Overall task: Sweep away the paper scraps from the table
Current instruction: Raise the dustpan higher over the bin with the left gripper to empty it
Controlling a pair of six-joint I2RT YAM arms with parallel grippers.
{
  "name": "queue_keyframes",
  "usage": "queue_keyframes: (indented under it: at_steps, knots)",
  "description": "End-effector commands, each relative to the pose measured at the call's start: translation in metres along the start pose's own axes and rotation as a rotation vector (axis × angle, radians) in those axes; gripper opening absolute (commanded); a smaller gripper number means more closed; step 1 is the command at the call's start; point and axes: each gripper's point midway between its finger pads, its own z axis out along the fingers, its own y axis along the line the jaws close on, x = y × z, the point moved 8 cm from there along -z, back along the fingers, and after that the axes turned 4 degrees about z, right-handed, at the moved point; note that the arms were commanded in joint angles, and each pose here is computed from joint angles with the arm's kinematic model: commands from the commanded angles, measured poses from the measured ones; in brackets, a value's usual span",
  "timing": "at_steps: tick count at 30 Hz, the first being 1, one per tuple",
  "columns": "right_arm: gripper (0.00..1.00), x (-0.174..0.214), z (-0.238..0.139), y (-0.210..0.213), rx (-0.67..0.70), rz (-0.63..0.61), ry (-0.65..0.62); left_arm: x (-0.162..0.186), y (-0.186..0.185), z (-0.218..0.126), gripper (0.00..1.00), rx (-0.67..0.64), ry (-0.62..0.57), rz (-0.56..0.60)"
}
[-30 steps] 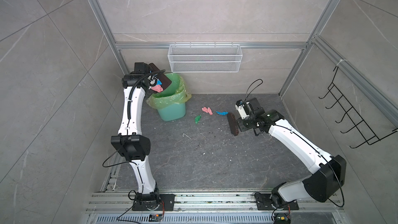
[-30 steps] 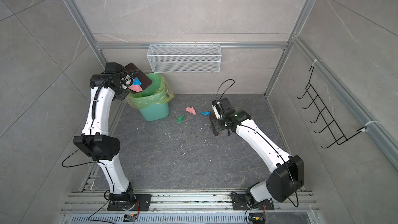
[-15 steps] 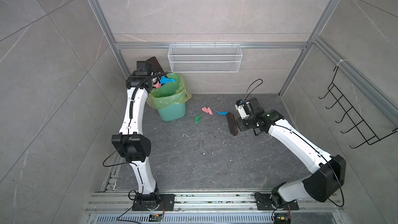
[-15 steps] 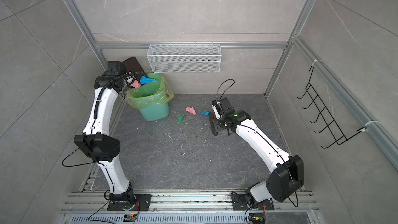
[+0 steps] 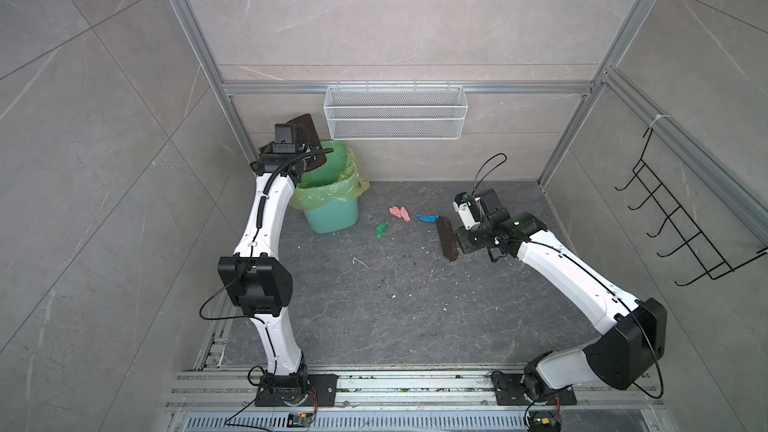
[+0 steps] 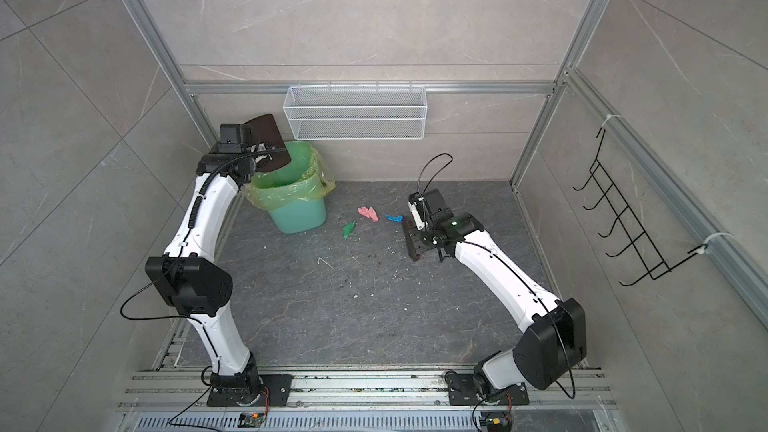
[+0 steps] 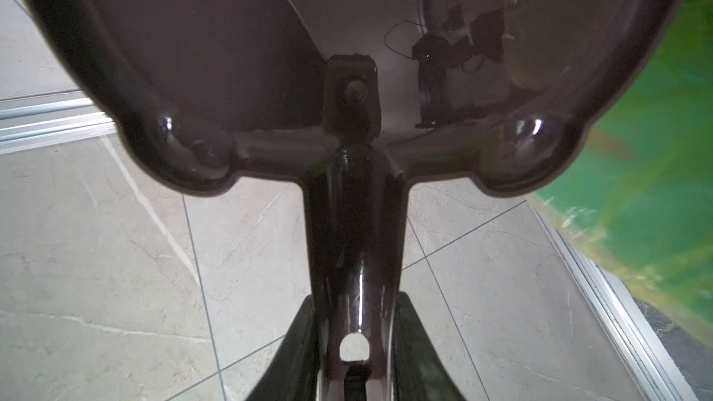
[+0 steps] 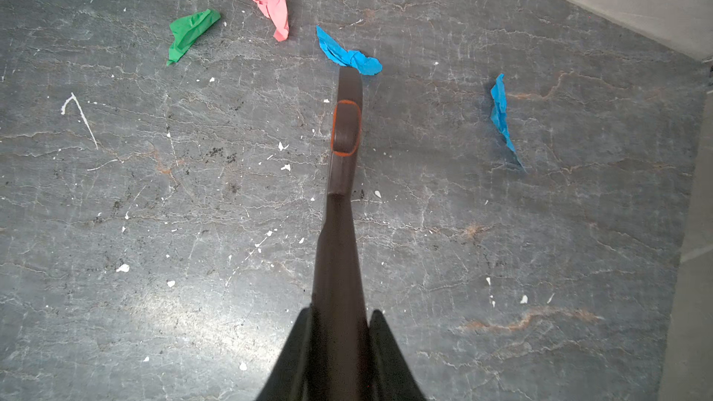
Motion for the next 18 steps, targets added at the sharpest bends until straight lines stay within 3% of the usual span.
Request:
queue_keyframes:
  at_steps: [1, 6, 9, 13, 18]
  knots:
    - [0.0, -0.003, -0.004, 0.0, -0.014, 0.01, -0.037, 0.024, 0.034, -0.034, 0.0, -0.123, 0.005, -0.095]
    - [0.0, -0.001, -0.005, 0.0, -0.017, 0.008, -0.039, 0.024, 0.02, -0.03, 0.0, -0.08, 0.012, -0.098]
    - [0.0, -0.001, -0.007, 0.0, -0.017, 0.008, -0.042, 0.028, 0.024, -0.036, 0.0, -0.062, -0.005, -0.2]
    - [0.0, -0.002, -0.009, -0.001, -0.016, 0.006, -0.049, 0.03, 0.027, -0.05, 0.0, 0.062, -0.094, -0.378]
    - [0.0, -0.004, -0.009, 0.002, -0.04, 0.008, -0.056, 0.028, 0.012, -0.062, 0.0, 0.222, -0.168, -0.477]
